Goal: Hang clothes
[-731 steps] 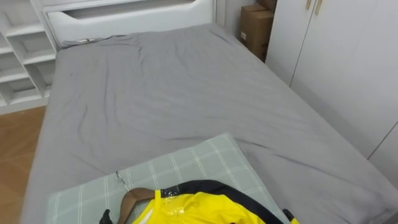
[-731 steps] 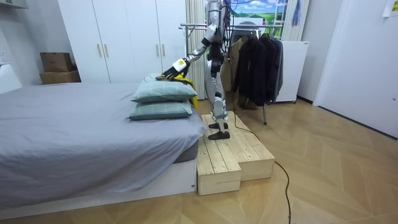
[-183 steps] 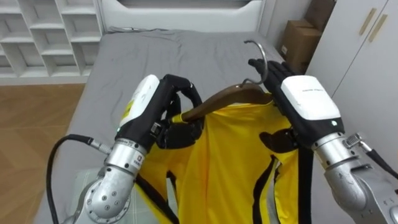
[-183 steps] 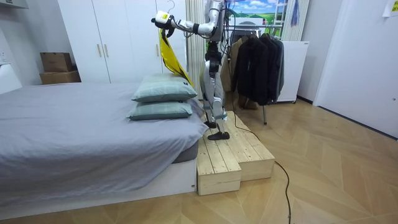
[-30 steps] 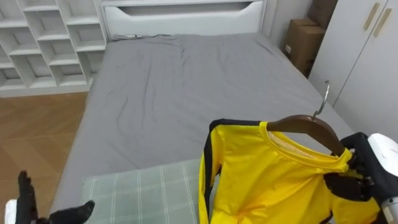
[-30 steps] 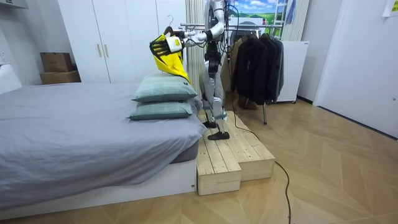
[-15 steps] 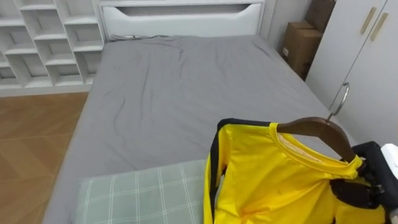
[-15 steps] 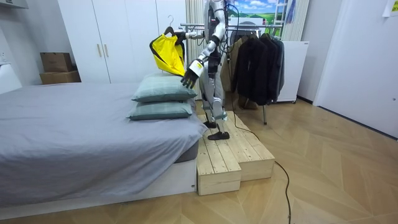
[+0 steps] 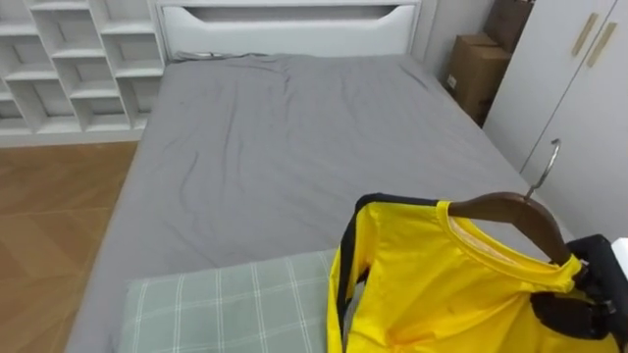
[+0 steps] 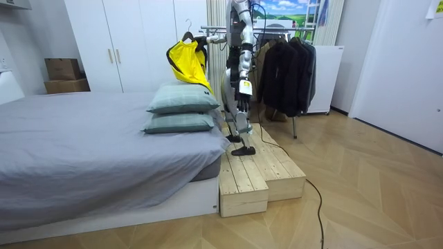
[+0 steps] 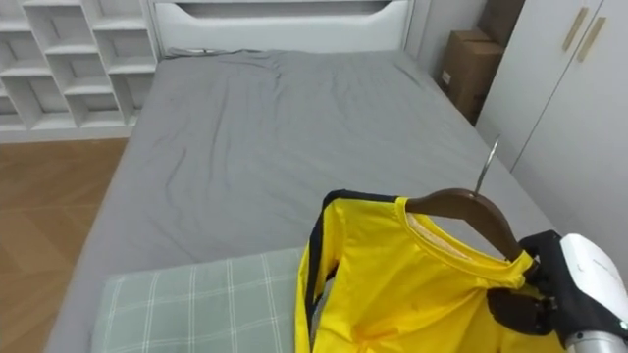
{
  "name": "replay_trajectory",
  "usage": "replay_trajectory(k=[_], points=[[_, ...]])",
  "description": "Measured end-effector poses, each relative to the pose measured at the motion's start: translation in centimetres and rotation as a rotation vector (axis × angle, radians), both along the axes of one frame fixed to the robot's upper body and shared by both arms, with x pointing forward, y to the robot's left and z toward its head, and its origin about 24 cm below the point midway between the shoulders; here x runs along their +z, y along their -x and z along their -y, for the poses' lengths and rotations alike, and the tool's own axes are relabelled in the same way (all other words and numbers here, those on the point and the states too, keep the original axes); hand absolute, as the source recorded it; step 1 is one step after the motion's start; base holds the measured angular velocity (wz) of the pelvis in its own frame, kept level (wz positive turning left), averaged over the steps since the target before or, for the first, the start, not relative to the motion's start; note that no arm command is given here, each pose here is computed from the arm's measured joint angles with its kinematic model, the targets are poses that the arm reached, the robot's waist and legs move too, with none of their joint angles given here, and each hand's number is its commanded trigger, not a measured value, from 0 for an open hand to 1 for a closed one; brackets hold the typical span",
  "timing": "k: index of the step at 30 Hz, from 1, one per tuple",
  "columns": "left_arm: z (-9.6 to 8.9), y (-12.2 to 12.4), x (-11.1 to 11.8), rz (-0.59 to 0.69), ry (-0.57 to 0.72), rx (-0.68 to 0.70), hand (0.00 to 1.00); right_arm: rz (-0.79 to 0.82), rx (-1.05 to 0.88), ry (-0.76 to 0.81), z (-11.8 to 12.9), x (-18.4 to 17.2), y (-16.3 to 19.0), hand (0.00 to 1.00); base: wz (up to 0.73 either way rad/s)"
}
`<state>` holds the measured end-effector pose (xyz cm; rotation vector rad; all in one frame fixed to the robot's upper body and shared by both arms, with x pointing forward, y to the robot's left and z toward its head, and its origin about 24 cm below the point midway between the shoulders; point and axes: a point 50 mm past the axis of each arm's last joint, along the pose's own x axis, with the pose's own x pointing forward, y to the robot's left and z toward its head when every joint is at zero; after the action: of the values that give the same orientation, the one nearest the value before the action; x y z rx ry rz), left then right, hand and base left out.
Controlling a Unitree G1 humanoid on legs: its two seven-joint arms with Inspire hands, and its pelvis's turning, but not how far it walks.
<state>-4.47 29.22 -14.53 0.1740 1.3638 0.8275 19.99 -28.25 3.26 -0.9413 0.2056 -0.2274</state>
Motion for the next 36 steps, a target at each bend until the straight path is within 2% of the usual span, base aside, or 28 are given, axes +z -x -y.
replay_trajectory(k=[4,9,15,20,26,33,36], points=[[0.5,0.7,-0.3,-0.039,0.065,-0.016,0.0,0.017,0.018,-0.009,-0.4,0.5,-0.1,1.0,-0.14],[0.7,-0.6,-0.6,-0.056,0.113,-0.145,0.0,0.029,0.023,-0.031,-0.9,0.5,0.2,1.0,-0.15],[1.4,-3.8,-1.0,-0.032,0.143,-0.269,0.0,0.019,0.02,-0.059,-1.6,-0.1,0.3,1.0,-0.56],[1.6,-6.1,-1.1,-0.006,0.149,-0.327,0.0,-0.024,0.083,-0.1,-3.4,-1.0,-0.1,1.0,-1.24],[1.5,-3.5,-1.3,-0.13,0.187,-0.278,0.0,-0.09,0.087,-0.095,-3.4,-1.4,-0.3,1.0,-1.06],[1.4,-1.7,-1.2,-0.212,0.236,-0.257,0.0,-0.123,0.118,-0.104,-4.1,-2.1,-1.0,1.0,-0.34],[0.9,-1.5,-1.0,-0.282,0.232,-0.314,0.0,-0.109,0.146,-0.112,-4.5,-1.5,-1.7,1.0,-0.25]])
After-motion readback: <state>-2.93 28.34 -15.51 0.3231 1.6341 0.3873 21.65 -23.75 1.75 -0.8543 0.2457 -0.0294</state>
